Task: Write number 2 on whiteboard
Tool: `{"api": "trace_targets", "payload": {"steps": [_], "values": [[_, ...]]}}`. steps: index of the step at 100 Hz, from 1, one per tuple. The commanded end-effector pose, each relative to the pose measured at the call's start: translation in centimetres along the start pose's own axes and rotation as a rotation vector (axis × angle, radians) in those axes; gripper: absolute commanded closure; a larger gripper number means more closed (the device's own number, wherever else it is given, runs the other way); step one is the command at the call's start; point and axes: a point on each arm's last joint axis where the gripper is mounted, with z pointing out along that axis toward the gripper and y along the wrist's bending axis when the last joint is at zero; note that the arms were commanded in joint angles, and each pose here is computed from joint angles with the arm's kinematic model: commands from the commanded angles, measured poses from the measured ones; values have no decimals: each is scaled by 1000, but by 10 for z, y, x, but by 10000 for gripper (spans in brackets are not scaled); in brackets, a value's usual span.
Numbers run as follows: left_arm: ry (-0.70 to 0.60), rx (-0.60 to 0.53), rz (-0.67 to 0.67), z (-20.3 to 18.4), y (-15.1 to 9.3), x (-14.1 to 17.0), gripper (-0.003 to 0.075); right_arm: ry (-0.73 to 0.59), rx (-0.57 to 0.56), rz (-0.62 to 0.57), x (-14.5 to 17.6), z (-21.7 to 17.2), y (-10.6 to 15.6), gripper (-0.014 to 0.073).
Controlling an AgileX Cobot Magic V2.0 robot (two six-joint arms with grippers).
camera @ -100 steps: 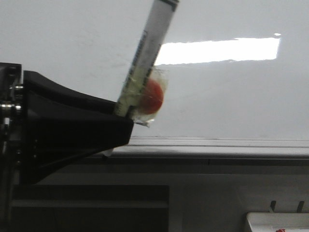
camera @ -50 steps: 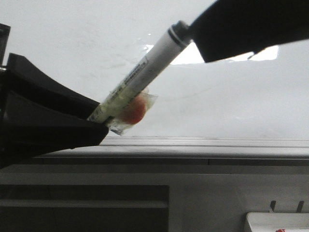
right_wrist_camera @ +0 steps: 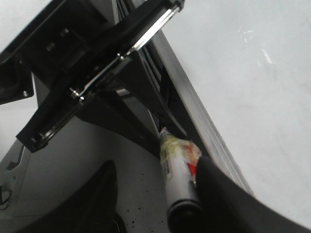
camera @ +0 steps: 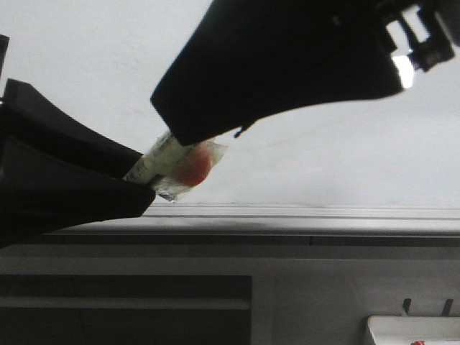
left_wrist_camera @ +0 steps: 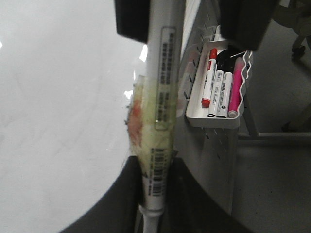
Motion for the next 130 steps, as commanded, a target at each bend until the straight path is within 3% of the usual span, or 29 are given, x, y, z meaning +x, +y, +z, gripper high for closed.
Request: {"api": "trace_targets", "payload": {"steps": [1, 19, 40, 50, 61, 70, 81, 92, 99, 113, 130], "values": [[-89, -29, -10, -2, 7, -15, 741, -83, 36, -7, -16, -5, -3, 364], [-122, -26, -9, -2, 7, -18, 741, -56, 17, -6, -14, -2, -2, 676], [-76, -83, -101, -1, 16, -18, 725, -54, 29, -38, -14, -2, -3, 672], [-121, -108, -106, -5, 20, -27, 600, -53, 35, -52, -13, -2, -4, 672], [-179, -158, -135, -17, 26, -37, 350, -93, 49, -17, -21, -8, -5, 672], [-177, -219, -200, -32, 30, -40, 275, -159, 94, -19, -31, -18, -10, 671], [-168, -276, -240, -52, 32, -42, 307, -235, 177, -11, -38, -28, -21, 657], [-257, -336, -304, -76, 34, -51, 386, -271, 222, -10, -40, -34, -27, 657], [-323, -368, -339, -90, 34, -57, 473, -290, 238, -10, -42, -35, -28, 657], [-380, -449, -373, -114, 36, -58, 734, -280, 230, -10, -41, -34, -27, 657], [-386, -548, -370, -129, 38, -54, 741, -280, 229, -10, -41, -34, -27, 657]]}}
